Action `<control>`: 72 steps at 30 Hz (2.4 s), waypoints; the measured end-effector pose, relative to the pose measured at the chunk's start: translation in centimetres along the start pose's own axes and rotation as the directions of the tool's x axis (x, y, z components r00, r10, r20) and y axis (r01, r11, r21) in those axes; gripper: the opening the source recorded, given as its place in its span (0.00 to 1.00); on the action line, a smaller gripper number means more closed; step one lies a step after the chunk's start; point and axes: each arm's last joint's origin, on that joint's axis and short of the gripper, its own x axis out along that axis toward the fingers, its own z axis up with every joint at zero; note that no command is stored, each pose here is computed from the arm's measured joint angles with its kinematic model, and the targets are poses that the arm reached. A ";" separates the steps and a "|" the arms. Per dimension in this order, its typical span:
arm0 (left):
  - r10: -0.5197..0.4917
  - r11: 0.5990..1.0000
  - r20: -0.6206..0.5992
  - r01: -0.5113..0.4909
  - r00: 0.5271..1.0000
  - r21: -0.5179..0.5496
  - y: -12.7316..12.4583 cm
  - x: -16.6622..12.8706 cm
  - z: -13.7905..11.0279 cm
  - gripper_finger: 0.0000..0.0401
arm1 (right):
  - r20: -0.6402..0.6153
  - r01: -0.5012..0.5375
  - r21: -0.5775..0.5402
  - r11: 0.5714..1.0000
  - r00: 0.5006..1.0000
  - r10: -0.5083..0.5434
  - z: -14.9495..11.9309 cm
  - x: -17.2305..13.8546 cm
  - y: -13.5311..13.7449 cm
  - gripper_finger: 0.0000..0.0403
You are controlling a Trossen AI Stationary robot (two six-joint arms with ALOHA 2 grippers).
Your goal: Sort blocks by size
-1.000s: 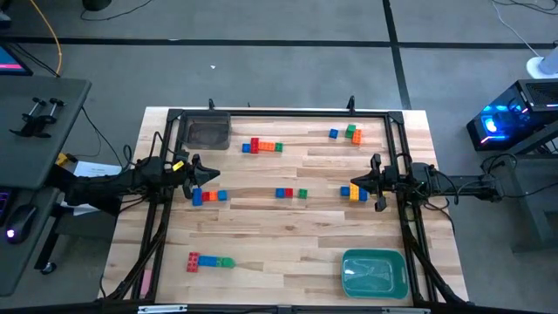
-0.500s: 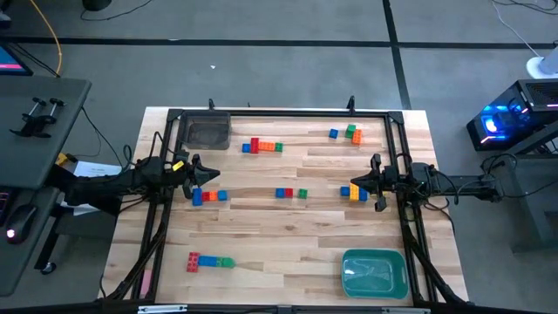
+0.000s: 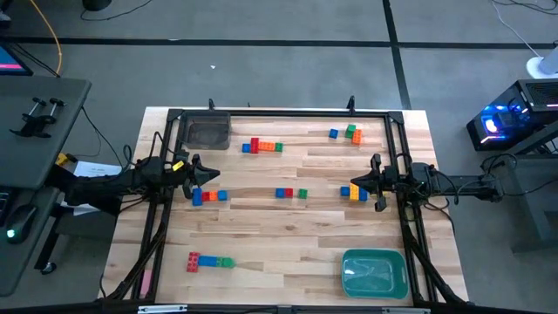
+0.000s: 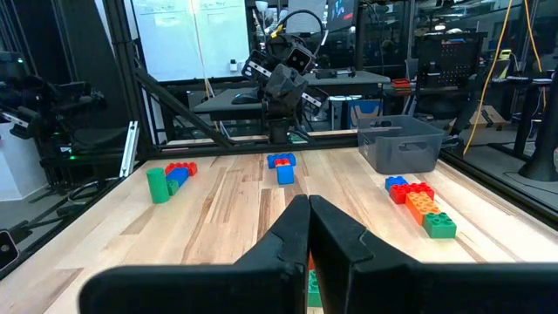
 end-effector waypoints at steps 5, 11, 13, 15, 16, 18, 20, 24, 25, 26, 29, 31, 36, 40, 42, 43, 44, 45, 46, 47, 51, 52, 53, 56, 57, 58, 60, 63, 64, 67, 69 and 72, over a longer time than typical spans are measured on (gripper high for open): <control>0.000 1.000 -0.001 0.000 1.000 0.000 0.0 0.0 0.0 0.00 | 0.001 0.000 0.000 1.000 1.000 0.000 0.0 0.0 0.0 0.01; 0.000 1.000 0.000 0.000 1.000 0.000 0.0 0.0 0.0 0.00 | 0.001 -0.001 0.000 1.000 1.000 0.001 0.0 0.0 0.0 0.01; 0.000 1.000 0.000 0.000 1.000 0.000 0.0 0.0 0.0 0.00 | 0.001 0.000 0.000 1.000 1.000 0.000 0.0 0.0 0.0 0.01; 0.000 1.000 -0.001 0.000 1.000 0.000 0.0 0.0 0.0 0.00 | 0.001 -0.001 0.000 1.000 1.000 0.001 0.0 0.0 0.0 0.01; 0.000 1.000 0.000 0.000 1.000 0.000 0.0 0.0 0.0 0.00 | 0.001 -0.001 0.000 1.000 1.000 0.001 0.0 0.0 0.0 0.01; 0.000 1.000 0.000 0.000 1.000 0.000 0.0 0.0 0.0 0.00 | 0.000 0.000 0.000 1.000 1.000 0.000 0.0 0.0 0.0 0.01; 0.000 1.000 0.000 0.000 1.000 0.000 0.0 0.0 0.0 0.00 | 0.001 0.000 0.000 1.000 1.000 0.000 0.0 0.0 0.0 0.01; 0.000 1.000 0.000 0.000 1.000 0.000 0.0 0.0 0.0 0.00 | 0.001 0.000 0.000 1.000 1.000 0.000 0.0 0.0 0.0 0.01; 0.000 1.000 0.000 0.000 1.000 0.000 0.0 0.0 0.0 0.00 | 0.000 0.000 0.000 1.000 1.000 0.000 0.0 0.0 0.0 0.01; 0.000 1.000 0.000 0.000 1.000 0.000 0.0 0.0 0.0 0.00 | 0.001 -0.001 0.000 1.000 1.000 0.001 0.0 0.0 0.0 0.01; 0.000 1.000 0.000 0.000 1.000 0.000 0.0 0.0 0.0 0.00 | 0.001 0.000 0.000 1.000 1.000 0.000 0.0 0.0 0.0 0.01; 0.000 1.000 0.000 0.000 1.000 0.000 0.0 0.0 0.0 0.00 | 0.001 0.000 0.000 1.000 1.000 0.000 0.0 0.0 0.0 0.01; 0.000 1.000 0.000 0.000 1.000 0.000 0.0 0.0 0.0 0.00 | 0.000 -0.001 0.000 1.000 1.000 0.001 0.0 0.0 0.0 0.01; 0.000 1.000 0.000 0.000 1.000 0.000 0.0 0.0 0.0 0.00 | 0.000 -0.001 0.000 1.000 1.000 0.001 0.0 0.0 0.0 0.01; 0.000 1.000 0.000 0.000 1.000 0.000 0.0 0.0 0.0 0.00 | 0.001 0.000 0.000 1.000 1.000 0.000 0.0 0.0 0.0 0.01; 0.000 1.000 -0.001 0.000 1.000 0.000 0.0 0.0 0.0 0.00 | 0.000 0.000 0.000 1.000 1.000 0.000 0.0 0.0 0.0 0.01; 0.000 1.000 0.000 0.000 1.000 0.000 0.0 0.0 0.0 0.00 | 0.000 -0.001 0.000 1.000 1.000 0.001 0.0 0.0 0.0 0.01; 0.000 1.000 0.000 0.000 1.000 0.000 0.0 0.0 0.0 0.00 | 0.000 0.000 0.000 1.000 1.000 0.000 0.0 0.0 0.0 0.01; 0.005 1.000 0.004 -0.005 1.000 0.000 0.0 0.0 0.0 0.00 | 0.000 0.000 0.000 1.000 1.000 0.000 0.0 0.0 0.0 0.01; 0.015 1.000 0.010 -0.015 1.000 0.000 0.0 0.0 0.0 0.00 | 0.000 0.000 0.000 1.000 1.000 0.000 0.0 0.0 0.0 0.01; 0.017 1.000 0.011 -0.017 1.000 0.000 0.0 0.0 0.0 0.00 | 0.000 0.000 0.000 1.000 1.000 0.000 0.0 0.0 0.0 0.01; 0.017 1.000 0.010 -0.017 1.000 -0.001 0.0 0.0 0.0 0.00 | 0.001 0.000 0.000 1.000 1.000 0.000 0.0 0.0 0.0 0.01; 0.017 1.000 0.011 -0.016 1.000 -0.005 0.0 0.0 0.0 0.00 | 0.000 0.000 0.000 1.000 1.000 0.000 0.0 0.0 0.0 0.01; 0.035 0.998 0.036 -0.033 0.999 -0.049 0.1 0.0 0.2 0.00 | 0.000 0.000 0.000 1.000 1.000 0.000 0.0 0.0 0.0 0.01; 0.078 0.994 0.082 -0.071 0.994 -0.078 0.1 0.0 0.4 0.00 | 0.000 0.000 0.000 1.000 1.000 0.000 0.0 0.0 0.0 0.01; 0.137 0.985 0.158 -0.117 0.978 -0.130 0.2 0.0 0.8 0.00 | 0.000 0.000 0.000 1.000 1.000 0.000 0.0 0.0 0.0 0.01; 0.218 0.965 0.344 -0.148 0.913 -0.217 0.0 -0.1 2.3 0.00 | 0.000 0.000 0.000 1.000 1.000 0.000 0.0 0.0 0.0 0.01; 0.214 0.969 0.382 -0.148 0.899 -0.195 -1.3 0.1 4.9 0.04 | 0.001 -0.001 0.000 1.000 1.000 0.001 0.0 0.0 0.0 0.01; 0.232 0.967 0.326 -0.182 0.917 -0.177 -1.6 0.5 5.6 0.06 | 0.001 0.000 0.000 1.000 1.000 0.000 0.0 0.0 0.0 0.01; 0.308 0.951 0.047 -0.306 0.950 -0.048 -2.8 2.1 7.8 0.15 | 0.001 0.000 0.000 1.000 1.000 0.000 0.0 0.0 0.0 0.01; 0.356 0.934 -0.152 -0.353 0.922 0.048 -3.9 3.3 9.6 0.22 | 0.001 0.000 0.000 1.000 1.000 0.000 0.0 0.0 0.0 0.01; 0.436 0.900 -0.457 -0.393 0.776 0.190 -4.7 5.0 10.9 0.33 | 0.001 0.000 0.000 1.000 1.000 0.000 0.0 0.0 0.0 0.01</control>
